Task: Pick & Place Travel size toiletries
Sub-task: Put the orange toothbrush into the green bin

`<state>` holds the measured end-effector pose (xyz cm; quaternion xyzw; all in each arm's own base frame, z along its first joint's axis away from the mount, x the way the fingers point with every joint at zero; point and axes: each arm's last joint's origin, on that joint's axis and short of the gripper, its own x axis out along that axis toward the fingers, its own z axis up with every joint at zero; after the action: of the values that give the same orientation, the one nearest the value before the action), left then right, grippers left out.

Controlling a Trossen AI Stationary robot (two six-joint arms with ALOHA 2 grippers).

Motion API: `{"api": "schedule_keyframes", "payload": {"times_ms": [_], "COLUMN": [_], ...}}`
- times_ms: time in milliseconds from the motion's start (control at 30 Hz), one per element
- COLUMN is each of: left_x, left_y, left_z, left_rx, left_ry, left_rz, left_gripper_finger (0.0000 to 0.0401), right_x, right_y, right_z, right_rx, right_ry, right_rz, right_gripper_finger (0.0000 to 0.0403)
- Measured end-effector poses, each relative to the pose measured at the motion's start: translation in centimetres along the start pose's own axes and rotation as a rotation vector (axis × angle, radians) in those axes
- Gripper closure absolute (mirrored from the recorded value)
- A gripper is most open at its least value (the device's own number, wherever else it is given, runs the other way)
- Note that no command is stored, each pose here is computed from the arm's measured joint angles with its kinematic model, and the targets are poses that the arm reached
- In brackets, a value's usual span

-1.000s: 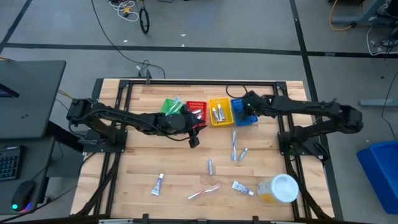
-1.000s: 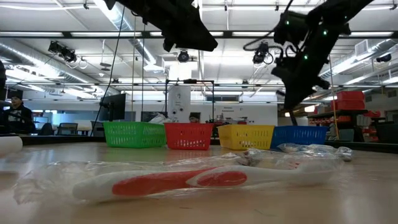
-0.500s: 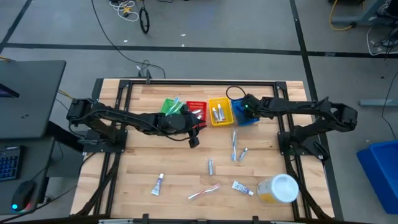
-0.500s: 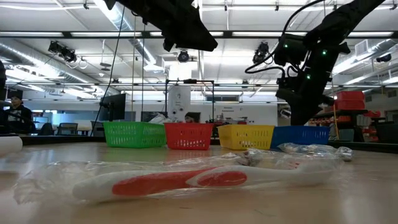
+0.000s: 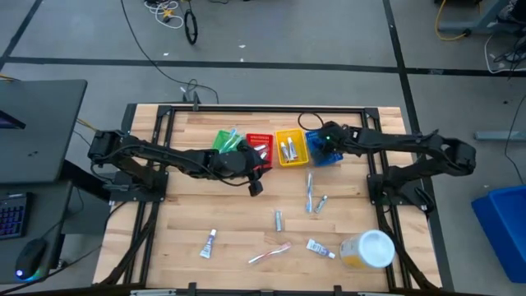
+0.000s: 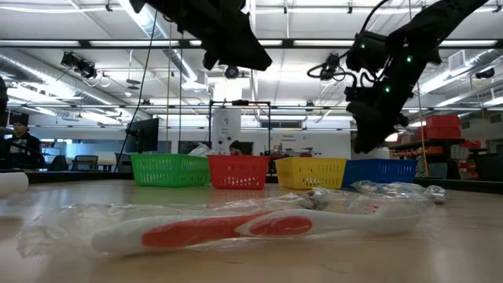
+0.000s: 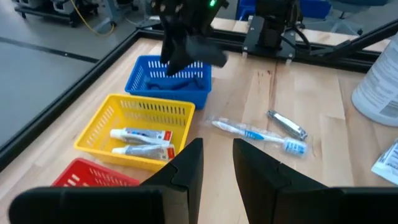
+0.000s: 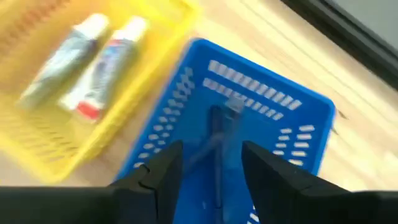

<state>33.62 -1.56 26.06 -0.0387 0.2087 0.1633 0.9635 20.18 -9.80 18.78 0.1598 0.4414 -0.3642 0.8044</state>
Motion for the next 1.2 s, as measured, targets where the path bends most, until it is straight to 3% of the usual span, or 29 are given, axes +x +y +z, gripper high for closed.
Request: {"api": "schedule_keyframes", "payload": {"times_ms": [267,500,667,833,1033,1200], "left_x": [0.0,-0.1,-0.2,-0.6,-1.7,-3.3], "left_y": [-0.1,-0.3,-0.6,-1.5,-3.2,-5.6], "left_z": [-0.1,-0.5,-1.0,-1.3,-3.0,-4.2], "left_rx": [-0.019,-0.056,-0.062,-0.091,-0.027,-0.049], "left_ry": [0.009,0.064,0.108,0.127,0.268,0.333], "left_rz": [-0.015,-0.097,-0.092,-0.117,-0.185,-0.202], "left_gripper_finger": [0.0310,0.0310,0.0311,0.0311,0.0311,0.0311], "right_x": [-3.2,-5.2,-5.8,-5.4,-4.6,-4.6], "right_y": [3.7,9.0,12.6,15.5,19.7,23.2], "right_z": [1.4,0.2,-1.9,-3.1,-5.4,-8.8], "right_rx": [-0.178,-0.369,-0.504,-0.450,-0.403,-0.406], "right_ry": [-0.090,-0.143,-0.160,-0.156,-0.192,-0.241], "right_rz": [0.335,0.754,0.821,0.890,0.998,1.087], "right_gripper_finger": [0.0238,0.0244,0.0240,0.0243,0.0240,0.0241]}}
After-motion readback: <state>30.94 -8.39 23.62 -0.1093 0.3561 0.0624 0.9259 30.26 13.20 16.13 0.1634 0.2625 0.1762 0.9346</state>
